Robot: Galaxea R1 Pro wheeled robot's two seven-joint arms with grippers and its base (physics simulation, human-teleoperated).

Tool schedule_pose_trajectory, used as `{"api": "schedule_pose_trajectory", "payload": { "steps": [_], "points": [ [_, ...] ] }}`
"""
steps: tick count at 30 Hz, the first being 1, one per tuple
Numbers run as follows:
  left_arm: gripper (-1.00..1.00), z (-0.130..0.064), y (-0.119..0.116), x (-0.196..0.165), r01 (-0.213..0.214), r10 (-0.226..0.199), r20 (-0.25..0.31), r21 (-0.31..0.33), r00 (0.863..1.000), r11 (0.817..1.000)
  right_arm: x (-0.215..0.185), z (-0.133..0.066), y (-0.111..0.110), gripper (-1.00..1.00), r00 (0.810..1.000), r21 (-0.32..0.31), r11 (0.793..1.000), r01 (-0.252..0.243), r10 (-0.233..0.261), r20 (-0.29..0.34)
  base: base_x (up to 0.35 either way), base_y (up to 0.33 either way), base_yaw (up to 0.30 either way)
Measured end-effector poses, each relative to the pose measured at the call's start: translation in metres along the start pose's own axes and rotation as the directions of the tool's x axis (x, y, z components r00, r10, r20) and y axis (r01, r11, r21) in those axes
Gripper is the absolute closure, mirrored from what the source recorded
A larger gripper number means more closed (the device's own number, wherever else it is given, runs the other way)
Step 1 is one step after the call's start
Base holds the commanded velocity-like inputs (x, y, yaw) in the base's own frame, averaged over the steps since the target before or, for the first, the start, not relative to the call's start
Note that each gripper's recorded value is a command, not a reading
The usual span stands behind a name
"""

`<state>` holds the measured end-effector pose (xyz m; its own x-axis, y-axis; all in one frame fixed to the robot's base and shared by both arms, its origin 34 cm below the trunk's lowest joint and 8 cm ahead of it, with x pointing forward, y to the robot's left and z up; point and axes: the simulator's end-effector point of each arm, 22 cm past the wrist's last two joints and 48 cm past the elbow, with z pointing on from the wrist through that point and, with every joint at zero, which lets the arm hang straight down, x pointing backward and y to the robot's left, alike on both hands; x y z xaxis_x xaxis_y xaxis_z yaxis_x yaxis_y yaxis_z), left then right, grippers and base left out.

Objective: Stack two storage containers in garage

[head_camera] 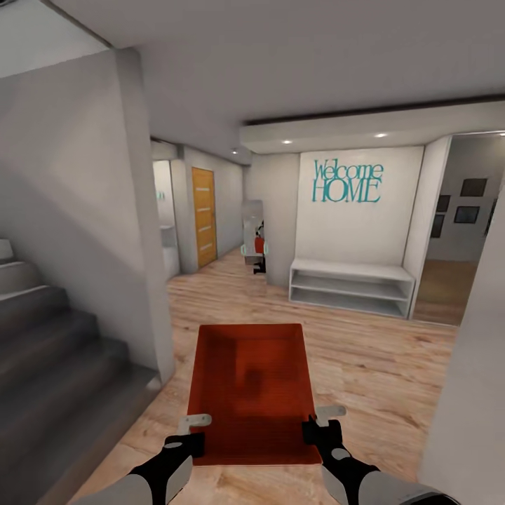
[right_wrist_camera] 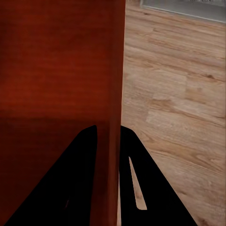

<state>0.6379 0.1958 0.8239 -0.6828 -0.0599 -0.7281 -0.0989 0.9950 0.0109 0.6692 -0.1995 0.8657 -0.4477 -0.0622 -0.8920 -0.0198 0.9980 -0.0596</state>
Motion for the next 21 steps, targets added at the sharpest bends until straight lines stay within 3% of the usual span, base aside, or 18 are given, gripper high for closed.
{"api": "schedule_pose_trajectory", "payload": {
  "steps": [21],
  "points": [
    [1.0,0.0,0.0,0.0003,0.0,0.0,-0.001,0.0,1.0,1.0,0.0004,-0.0001,0.0,1.0,1.0,0.0,1.0,-0.001,0.001,-0.001,0.322,0.0,0.0]
  ]
}}
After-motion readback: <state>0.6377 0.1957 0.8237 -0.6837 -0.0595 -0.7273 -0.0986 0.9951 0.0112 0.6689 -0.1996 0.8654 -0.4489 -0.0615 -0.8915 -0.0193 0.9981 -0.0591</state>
